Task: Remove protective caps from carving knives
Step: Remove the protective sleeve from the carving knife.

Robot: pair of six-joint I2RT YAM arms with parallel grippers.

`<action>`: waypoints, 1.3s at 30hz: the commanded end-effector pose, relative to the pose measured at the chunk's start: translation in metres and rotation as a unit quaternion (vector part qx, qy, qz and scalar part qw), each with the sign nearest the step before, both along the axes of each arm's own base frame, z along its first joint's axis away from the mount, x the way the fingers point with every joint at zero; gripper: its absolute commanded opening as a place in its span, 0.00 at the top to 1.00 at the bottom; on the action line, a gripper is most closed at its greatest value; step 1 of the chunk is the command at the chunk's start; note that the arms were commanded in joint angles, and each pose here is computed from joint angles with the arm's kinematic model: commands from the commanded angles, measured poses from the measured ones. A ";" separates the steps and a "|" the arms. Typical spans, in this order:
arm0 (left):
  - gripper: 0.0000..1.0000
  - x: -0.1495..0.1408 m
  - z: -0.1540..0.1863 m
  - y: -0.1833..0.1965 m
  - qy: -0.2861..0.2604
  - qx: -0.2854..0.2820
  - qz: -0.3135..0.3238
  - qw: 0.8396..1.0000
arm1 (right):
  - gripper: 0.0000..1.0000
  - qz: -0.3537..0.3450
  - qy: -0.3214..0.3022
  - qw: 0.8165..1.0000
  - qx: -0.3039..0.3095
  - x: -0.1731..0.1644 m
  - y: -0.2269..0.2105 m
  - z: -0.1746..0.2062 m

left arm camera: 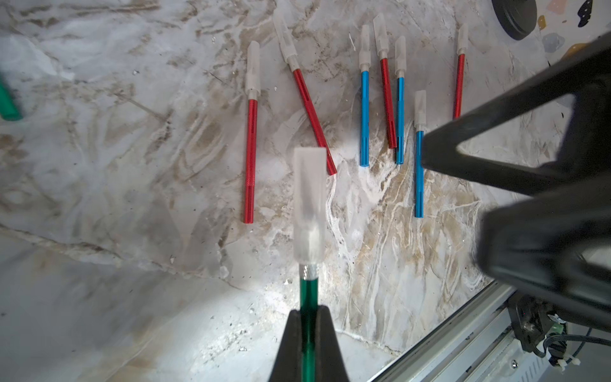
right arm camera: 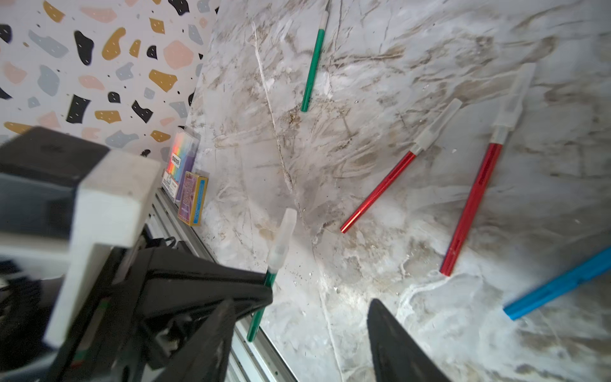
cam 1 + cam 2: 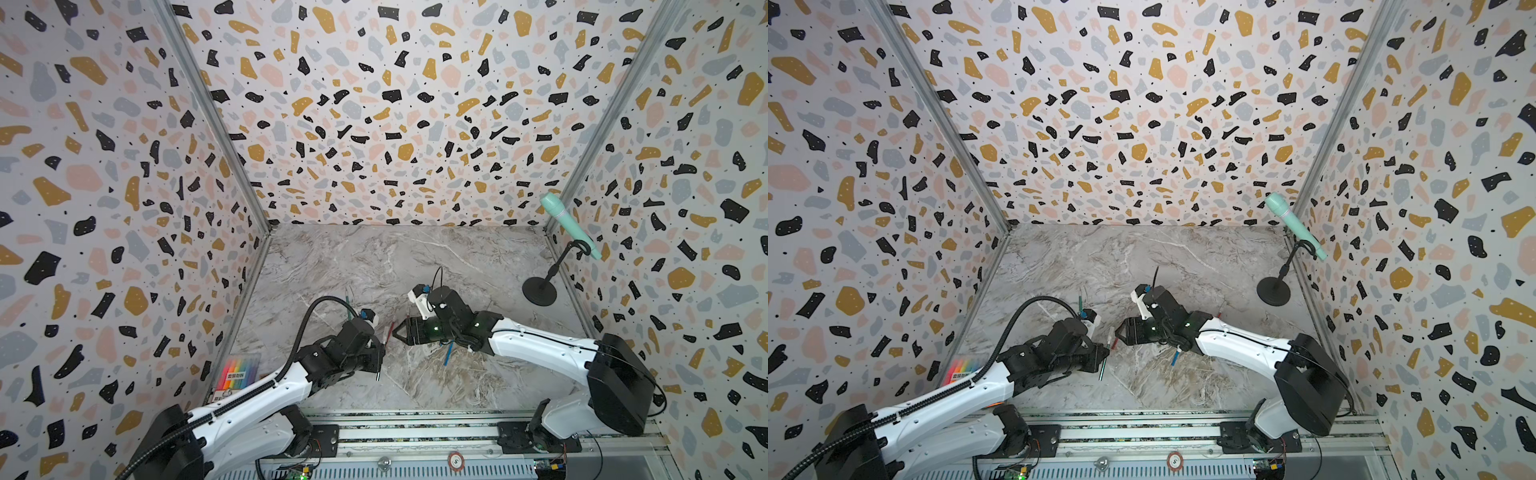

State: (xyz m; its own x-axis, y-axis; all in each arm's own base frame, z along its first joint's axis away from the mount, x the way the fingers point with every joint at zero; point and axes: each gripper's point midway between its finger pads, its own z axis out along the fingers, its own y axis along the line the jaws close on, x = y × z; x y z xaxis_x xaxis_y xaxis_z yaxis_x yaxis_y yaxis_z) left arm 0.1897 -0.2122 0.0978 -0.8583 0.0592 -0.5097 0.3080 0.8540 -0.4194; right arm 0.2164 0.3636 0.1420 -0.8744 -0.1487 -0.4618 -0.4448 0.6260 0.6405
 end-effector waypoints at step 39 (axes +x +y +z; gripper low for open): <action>1.00 -0.001 0.008 -0.005 -0.031 -0.040 0.012 0.999 | 0.63 -0.001 0.009 0.998 0.060 0.001 0.046 -0.005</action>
